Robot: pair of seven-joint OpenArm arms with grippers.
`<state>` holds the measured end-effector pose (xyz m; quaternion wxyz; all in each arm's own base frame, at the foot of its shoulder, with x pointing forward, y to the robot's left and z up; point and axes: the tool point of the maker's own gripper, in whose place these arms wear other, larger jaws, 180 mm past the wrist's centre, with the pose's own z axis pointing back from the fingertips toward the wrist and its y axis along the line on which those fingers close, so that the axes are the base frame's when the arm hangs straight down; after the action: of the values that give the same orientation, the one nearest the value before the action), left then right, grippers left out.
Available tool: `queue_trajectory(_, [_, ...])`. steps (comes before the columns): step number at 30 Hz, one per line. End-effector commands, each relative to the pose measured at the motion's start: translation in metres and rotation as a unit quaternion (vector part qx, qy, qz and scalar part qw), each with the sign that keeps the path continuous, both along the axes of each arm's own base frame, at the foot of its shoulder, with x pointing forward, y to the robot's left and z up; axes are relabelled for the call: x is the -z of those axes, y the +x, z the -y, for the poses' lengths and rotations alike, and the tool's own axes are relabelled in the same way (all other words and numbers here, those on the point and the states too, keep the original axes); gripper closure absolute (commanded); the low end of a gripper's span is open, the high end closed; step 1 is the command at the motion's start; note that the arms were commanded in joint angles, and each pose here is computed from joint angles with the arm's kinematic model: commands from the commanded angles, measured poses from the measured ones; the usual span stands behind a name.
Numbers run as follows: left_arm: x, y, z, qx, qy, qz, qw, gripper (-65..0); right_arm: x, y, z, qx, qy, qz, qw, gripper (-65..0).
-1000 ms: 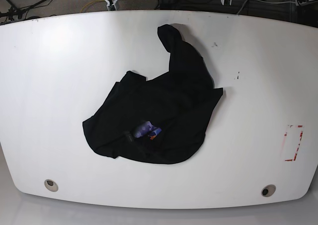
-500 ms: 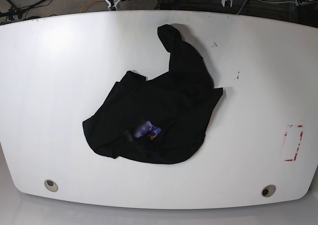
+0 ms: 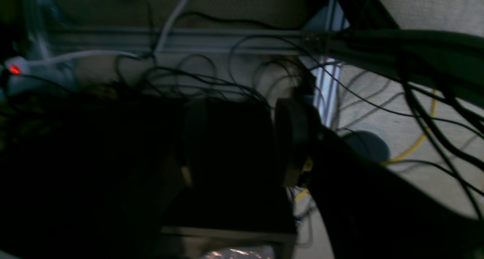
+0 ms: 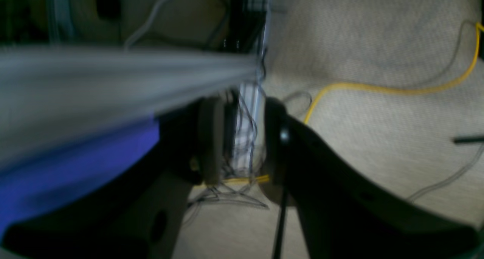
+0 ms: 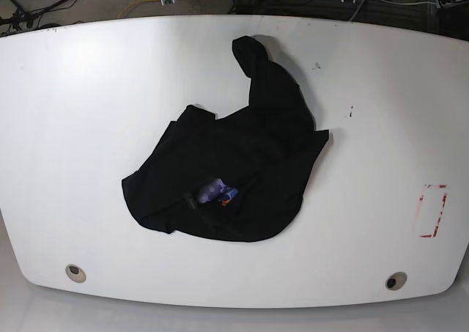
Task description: Fold the T-shirt properly
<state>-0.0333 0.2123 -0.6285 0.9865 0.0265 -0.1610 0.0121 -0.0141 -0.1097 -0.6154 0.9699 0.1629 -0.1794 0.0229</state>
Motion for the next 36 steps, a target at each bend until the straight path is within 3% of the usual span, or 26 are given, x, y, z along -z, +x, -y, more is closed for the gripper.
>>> queue_trajectory(1, [-0.010, -0.001, -0.011, 0.009, 0.013, 0.017, 1.000, -25.8, -0.015, 0.011, 0.001, -0.003, -0.002, 0.033, 0.9994, -17.3])
queue_trajectory(9, [-0.047, -0.023, -0.017, 0.039, 0.037, 0.045, 0.998, -25.8, -0.058, -0.004, -0.002, -0.024, -0.021, 0.058, 0.9978, -17.3])
queue_trajectory(14, [-0.077, -0.030, -0.023, 0.056, 0.051, 0.068, 0.995, -25.8, -0.086, -0.012, 0.002, 0.002, -0.034, 0.072, 0.9969, -17.3])
queue_trajectory(21, [-0.121, -0.031, -0.037, 0.012, 0.056, 0.113, 0.992, -25.8, -0.127, -0.022, 0.009, 0.018, -0.048, 0.092, 0.9945, -17.3])
queue_trajectory(36, [-0.205, 0.002, -0.047, -0.001, 0.038, 0.206, 0.978, -25.8, -0.217, 0.001, 0.001, 0.012, -0.054, 0.167, 0.9843, -17.3])
